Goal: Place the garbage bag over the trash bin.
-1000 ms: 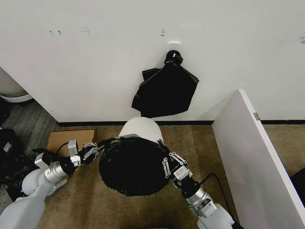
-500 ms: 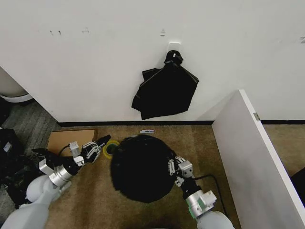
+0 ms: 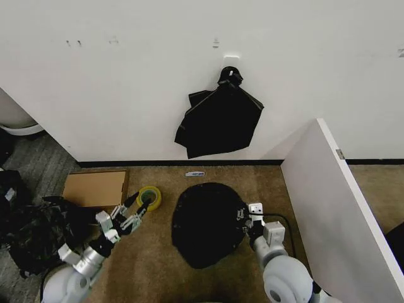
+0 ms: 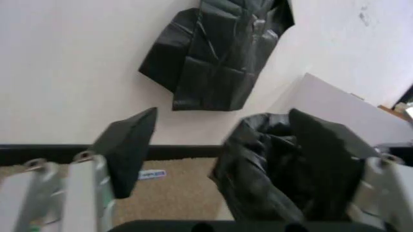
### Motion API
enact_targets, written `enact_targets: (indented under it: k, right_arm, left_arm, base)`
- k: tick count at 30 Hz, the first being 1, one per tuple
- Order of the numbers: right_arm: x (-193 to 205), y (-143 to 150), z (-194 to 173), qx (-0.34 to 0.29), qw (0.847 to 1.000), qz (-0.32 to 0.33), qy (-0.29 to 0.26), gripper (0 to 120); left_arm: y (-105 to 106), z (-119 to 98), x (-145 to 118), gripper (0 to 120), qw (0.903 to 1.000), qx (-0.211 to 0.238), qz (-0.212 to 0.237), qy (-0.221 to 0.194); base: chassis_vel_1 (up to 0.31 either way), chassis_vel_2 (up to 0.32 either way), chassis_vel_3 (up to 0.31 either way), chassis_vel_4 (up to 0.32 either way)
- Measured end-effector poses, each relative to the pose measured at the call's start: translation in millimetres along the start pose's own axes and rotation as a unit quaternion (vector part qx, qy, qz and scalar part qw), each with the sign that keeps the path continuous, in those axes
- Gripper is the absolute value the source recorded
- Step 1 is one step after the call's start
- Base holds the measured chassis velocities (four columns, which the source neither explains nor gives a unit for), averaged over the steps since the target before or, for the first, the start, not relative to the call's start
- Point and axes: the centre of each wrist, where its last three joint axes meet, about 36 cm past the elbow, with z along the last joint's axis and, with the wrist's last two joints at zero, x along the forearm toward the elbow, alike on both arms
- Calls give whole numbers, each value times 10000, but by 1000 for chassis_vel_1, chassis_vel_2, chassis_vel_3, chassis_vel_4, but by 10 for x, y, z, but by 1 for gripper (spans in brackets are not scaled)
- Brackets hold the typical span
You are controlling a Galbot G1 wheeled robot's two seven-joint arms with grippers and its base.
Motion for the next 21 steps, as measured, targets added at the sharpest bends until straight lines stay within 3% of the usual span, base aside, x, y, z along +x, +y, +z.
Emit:
enact_targets:
  k: [6, 14, 21]
  right_arm:
    - [-154, -77, 86, -137, 9999, 99, 37, 1]
    - [-314, -127, 247, -824, 9966, -77, -1, 1]
    - [-392, -167, 457, -685, 9974, -147, -182, 1]
  left_arm:
    - [-109, 120, 47, 100, 9997, 87, 230, -27]
    - [-205, 136, 6, 100, 9991, 129, 359, -163]
    - [-224, 102, 39, 100, 9990, 133, 365, -232]
  base:
    - [0, 0, 0, 0]
    - [0, 0, 0, 0]
    - [0, 0, 0, 0]
